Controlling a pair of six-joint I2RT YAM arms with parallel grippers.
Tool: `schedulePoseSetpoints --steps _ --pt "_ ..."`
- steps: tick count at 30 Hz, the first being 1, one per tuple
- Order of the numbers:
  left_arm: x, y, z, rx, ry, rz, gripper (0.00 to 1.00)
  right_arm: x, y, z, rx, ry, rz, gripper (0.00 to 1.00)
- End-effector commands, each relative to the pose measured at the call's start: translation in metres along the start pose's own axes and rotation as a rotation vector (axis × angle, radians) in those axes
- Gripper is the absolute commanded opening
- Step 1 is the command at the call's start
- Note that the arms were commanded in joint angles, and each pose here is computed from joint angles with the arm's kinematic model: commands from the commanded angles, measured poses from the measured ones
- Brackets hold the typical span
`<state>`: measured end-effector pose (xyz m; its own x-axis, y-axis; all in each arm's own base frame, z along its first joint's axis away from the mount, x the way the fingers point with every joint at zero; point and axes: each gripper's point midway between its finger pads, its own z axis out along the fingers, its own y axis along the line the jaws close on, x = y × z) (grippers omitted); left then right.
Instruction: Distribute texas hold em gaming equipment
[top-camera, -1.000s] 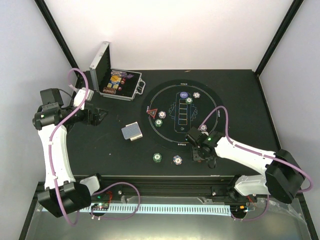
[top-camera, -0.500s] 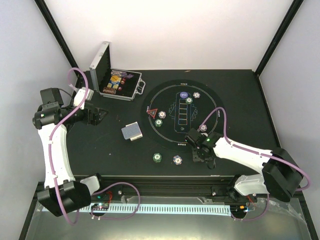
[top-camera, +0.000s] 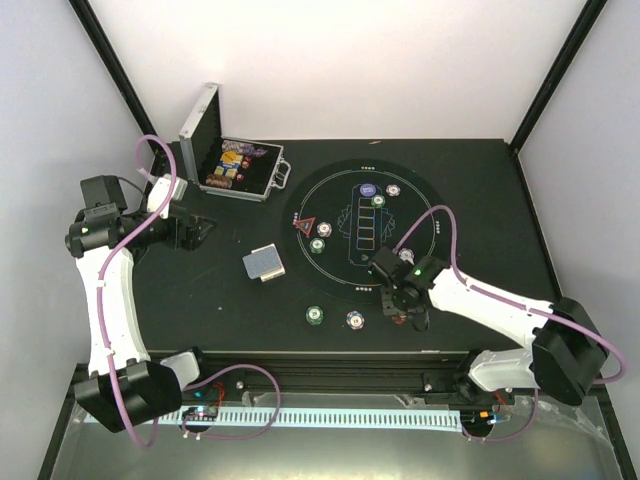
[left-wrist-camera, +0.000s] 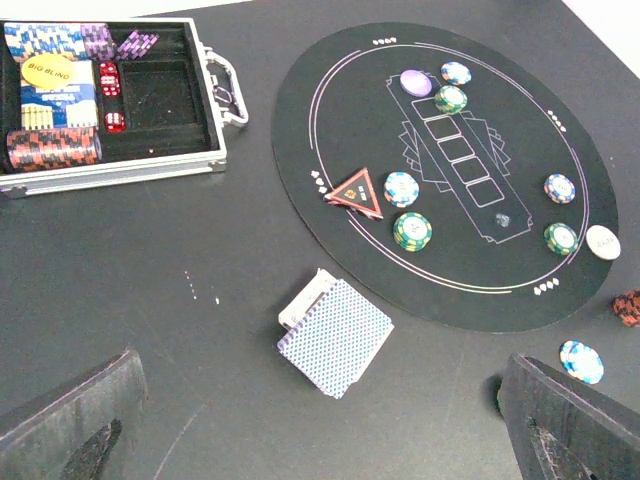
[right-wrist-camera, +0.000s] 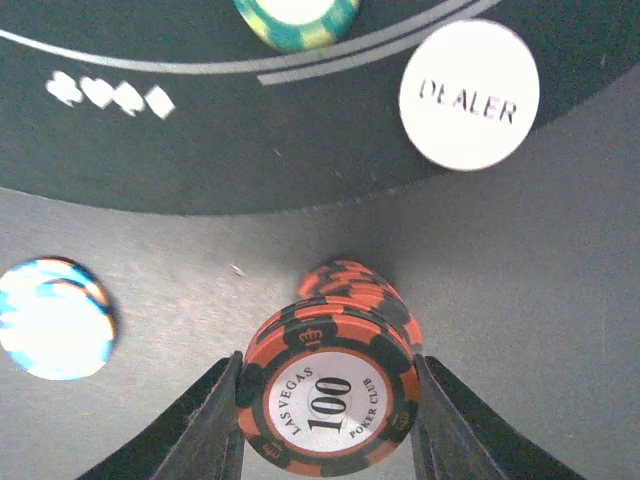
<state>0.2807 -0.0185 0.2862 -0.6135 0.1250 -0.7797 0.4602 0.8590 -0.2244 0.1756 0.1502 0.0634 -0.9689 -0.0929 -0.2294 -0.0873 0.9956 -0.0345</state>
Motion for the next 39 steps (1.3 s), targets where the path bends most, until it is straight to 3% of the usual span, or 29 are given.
schedulePoseSetpoints --steps 1,10,21,28,39 --pt "-0.015 -0.004 -0.009 0.002 -0.046 0.025 0.99 -0.028 0.010 -0.034 -0.032 -0.098 -0.004 0.25" --pt "-0.015 -0.005 -0.009 0.006 -0.044 0.017 0.99 -0.087 0.075 -0.045 -0.109 -0.151 -0.102 0.25" --pt "-0.016 -0.003 -0.011 -0.010 -0.038 0.022 0.99 -0.124 0.185 0.017 -0.145 -0.061 -0.259 0.24" --pt "-0.018 -0.003 -0.013 -0.015 -0.040 0.025 0.99 -0.129 0.207 0.049 -0.146 -0.017 -0.283 0.24" --pt "-0.018 -0.005 -0.014 -0.015 -0.042 0.035 0.99 -0.138 0.199 0.071 -0.062 -0.015 -0.288 0.24"
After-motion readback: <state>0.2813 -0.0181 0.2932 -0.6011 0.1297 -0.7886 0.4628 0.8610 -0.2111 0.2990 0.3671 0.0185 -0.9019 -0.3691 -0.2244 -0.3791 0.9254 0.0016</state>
